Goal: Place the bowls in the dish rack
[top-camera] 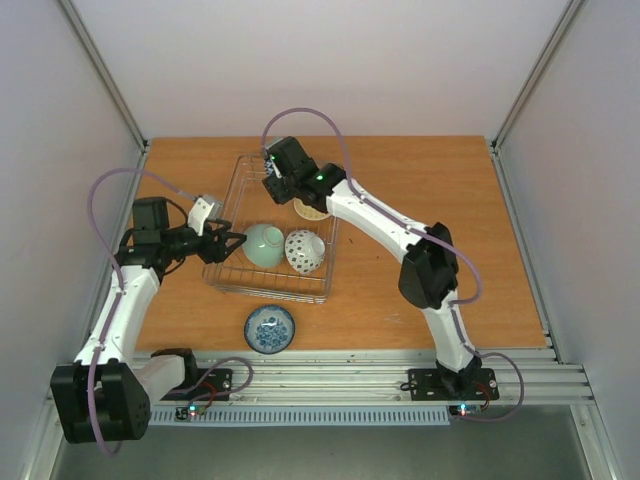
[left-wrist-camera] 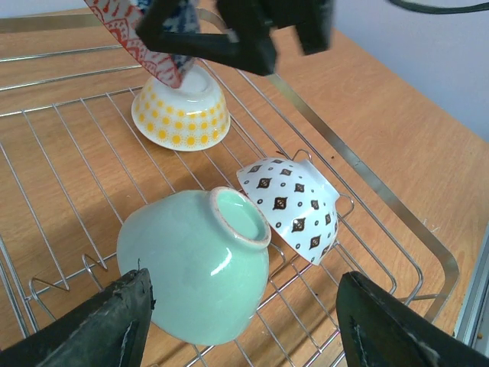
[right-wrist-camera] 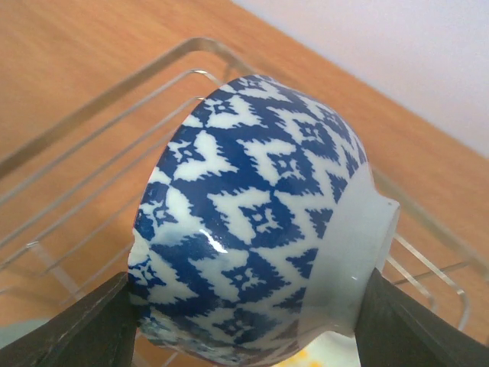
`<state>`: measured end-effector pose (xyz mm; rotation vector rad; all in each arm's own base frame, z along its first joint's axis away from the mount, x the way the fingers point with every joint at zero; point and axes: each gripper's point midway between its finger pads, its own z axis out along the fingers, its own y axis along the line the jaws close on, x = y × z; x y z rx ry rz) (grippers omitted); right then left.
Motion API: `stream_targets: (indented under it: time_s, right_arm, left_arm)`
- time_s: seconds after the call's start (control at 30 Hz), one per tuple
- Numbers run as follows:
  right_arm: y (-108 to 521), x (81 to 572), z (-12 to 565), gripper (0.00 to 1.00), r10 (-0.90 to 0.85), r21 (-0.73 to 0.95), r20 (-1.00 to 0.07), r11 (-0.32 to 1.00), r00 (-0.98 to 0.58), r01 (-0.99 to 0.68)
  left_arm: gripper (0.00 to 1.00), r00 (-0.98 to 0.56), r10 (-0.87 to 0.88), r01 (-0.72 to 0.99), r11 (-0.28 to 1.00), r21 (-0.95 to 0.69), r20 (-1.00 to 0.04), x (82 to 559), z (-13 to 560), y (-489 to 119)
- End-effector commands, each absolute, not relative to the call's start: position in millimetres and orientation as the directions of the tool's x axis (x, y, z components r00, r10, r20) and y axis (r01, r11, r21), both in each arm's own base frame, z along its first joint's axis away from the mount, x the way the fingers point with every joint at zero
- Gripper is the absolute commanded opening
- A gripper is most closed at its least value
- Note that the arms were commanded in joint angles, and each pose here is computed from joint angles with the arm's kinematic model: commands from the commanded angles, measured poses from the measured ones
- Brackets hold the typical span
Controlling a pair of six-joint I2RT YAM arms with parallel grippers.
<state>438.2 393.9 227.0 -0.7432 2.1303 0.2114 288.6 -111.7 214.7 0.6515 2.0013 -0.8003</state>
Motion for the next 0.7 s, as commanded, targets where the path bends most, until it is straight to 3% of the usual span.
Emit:
stream_targets:
  time_s: [0.0,0.37,0.67]
  right_arm:
    - [381.7,472.9,236.7,0.01,-0.528,-0.319,-0.753,0.815,-0.393,-0.484]
    - [390.4,505.5,176.6,0.01,-0.664,-0.480,-0.636,0.739,-0.392,-0.473]
    - [394.1,505.9,133.2,0.01,-0.716,-0.496,-0.554,0.694,-0.425,-0.522]
  left_arm:
    - [0.67,-0.482,0.139,0.696,0.661,-0.282,-0.865,289.6,216.3,-111.6]
    - [0.67,-0.487,0.142,0.701,0.652,-0.289,-0.862,288.6,214.8,-112.7]
    - [0.67,-0.491,0.142,0.703,0.648,-0.294,-0.860,288.9,213.1,-113.2]
